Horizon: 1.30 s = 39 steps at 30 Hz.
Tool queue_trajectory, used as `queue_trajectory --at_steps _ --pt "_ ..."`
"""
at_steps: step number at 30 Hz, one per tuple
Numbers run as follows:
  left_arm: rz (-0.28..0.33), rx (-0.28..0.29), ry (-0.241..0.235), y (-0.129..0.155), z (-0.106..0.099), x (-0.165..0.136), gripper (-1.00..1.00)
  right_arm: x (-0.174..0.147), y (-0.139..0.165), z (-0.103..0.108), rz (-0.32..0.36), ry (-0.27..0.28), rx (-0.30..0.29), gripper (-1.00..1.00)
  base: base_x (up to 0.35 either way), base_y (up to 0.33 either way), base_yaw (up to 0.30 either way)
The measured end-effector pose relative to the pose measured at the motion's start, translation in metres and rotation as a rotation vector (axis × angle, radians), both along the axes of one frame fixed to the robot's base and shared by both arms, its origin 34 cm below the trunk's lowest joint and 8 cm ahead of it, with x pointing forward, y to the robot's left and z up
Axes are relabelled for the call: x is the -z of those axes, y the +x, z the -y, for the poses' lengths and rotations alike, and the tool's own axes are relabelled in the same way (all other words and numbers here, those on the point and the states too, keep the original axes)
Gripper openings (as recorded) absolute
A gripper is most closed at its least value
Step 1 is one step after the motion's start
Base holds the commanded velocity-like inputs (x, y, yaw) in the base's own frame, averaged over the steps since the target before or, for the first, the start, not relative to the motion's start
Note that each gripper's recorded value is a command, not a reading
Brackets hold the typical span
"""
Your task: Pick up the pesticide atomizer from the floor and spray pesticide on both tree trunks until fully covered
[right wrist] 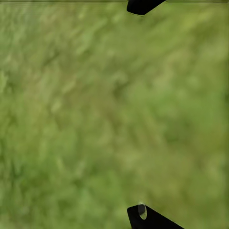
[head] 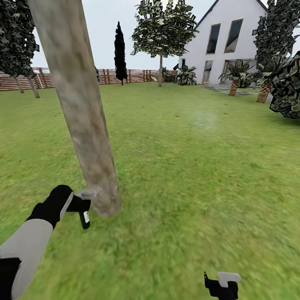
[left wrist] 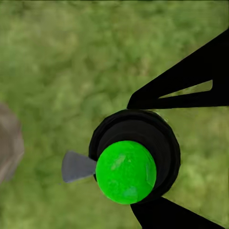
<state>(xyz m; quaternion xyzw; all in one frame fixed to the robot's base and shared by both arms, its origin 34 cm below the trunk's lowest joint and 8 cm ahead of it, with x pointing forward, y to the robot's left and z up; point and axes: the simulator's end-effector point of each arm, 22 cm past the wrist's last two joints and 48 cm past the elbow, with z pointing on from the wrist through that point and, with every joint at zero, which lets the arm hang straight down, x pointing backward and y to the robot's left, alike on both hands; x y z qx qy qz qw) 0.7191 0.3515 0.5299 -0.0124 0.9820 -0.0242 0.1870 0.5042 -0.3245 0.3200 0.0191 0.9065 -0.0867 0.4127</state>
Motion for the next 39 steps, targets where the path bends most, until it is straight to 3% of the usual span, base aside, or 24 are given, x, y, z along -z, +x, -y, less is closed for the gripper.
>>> queue_trajectory --at_steps 3,8,12,14,27,34,39 --pt "0.030 0.005 0.018 0.009 -0.004 -0.014 -1.00 0.000 0.000 0.000 0.001 -0.001 0.000 1.00 0.000 0.000 0.000" --pt "0.042 0.004 -0.014 0.006 -0.033 -0.025 -1.00 0.000 0.000 0.001 0.000 -0.001 0.000 1.00 0.000 0.000 0.000" --pt "0.010 0.074 0.017 0.000 -0.018 -0.016 -1.00 0.000 0.000 0.001 0.000 -0.001 0.000 1.00 0.004 -0.080 0.000" --pt "0.007 0.082 0.023 -0.001 -0.016 -0.015 -1.00 0.000 0.000 0.001 0.001 -0.001 0.000 1.00 0.045 -0.249 0.000" --pt "0.011 0.072 0.025 0.001 -0.023 -0.019 -1.00 0.000 0.001 -0.001 0.001 0.001 -0.002 1.00 -0.098 -0.265 0.004" --pt "0.018 0.074 0.023 0.005 -0.020 -0.023 -1.00 0.000 0.001 -0.003 0.001 0.003 -0.005 1.00 -0.121 -0.258 0.237" --pt "0.019 0.075 0.020 0.005 -0.019 -0.023 -1.00 0.000 0.001 -0.003 0.002 0.004 -0.005 1.00 0.160 -0.231 0.095"
